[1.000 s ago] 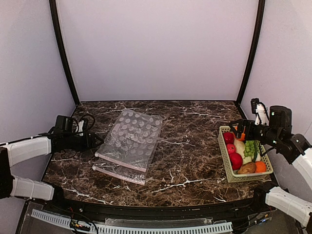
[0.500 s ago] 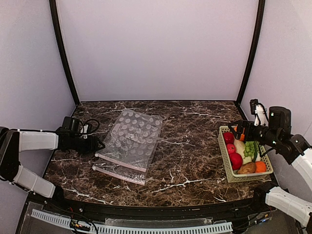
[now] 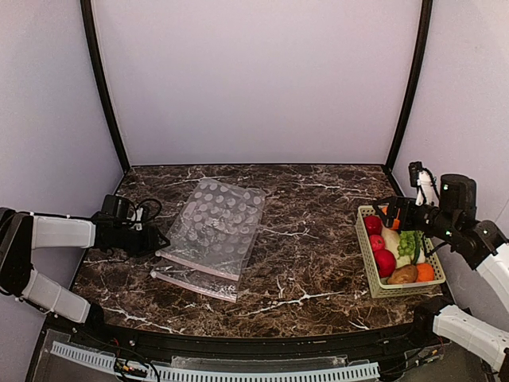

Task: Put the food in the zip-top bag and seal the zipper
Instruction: Pick up the zipper food storage bag at the center of the board.

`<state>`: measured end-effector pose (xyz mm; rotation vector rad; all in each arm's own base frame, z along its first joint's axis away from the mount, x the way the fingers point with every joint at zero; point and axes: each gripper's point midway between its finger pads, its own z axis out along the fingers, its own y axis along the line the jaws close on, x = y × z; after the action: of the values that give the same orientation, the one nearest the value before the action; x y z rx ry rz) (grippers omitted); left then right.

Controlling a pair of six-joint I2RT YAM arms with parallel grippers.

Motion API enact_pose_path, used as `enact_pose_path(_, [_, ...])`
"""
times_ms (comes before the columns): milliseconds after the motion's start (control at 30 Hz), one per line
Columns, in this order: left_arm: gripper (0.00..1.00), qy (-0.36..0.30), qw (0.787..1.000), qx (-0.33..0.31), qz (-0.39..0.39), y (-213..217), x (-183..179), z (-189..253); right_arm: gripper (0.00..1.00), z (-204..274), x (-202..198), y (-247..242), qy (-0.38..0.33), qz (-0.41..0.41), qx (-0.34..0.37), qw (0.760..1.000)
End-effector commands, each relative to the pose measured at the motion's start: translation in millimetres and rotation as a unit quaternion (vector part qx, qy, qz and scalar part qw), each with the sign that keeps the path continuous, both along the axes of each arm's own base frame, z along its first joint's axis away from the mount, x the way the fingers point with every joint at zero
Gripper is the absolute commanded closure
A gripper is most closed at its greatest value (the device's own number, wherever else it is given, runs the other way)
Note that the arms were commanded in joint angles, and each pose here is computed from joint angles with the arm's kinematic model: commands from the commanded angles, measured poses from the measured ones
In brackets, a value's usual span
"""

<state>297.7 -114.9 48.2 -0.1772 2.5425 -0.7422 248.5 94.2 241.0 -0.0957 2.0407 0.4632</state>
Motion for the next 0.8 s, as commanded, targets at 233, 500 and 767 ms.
enact_pose_path(233, [0.54, 0.013, 1.000, -0.004, 0.008, 4, -8, -8, 0.01, 4, 2, -2, -0.012, -0.006, 0.006, 1.000])
enact_pose_path(500, [0.64, 0.018, 1.000, -0.004, 0.011, 5, -9, -10, 0.01, 4, 2, -2, -0.012, -0.007, 0.005, 1.000])
enact_pose_path(767, [0.77, 0.026, 1.000, -0.007, 0.007, 4, -12, -13, 0.01, 4, 3, -3, -0.012, -0.009, 0.003, 1.000])
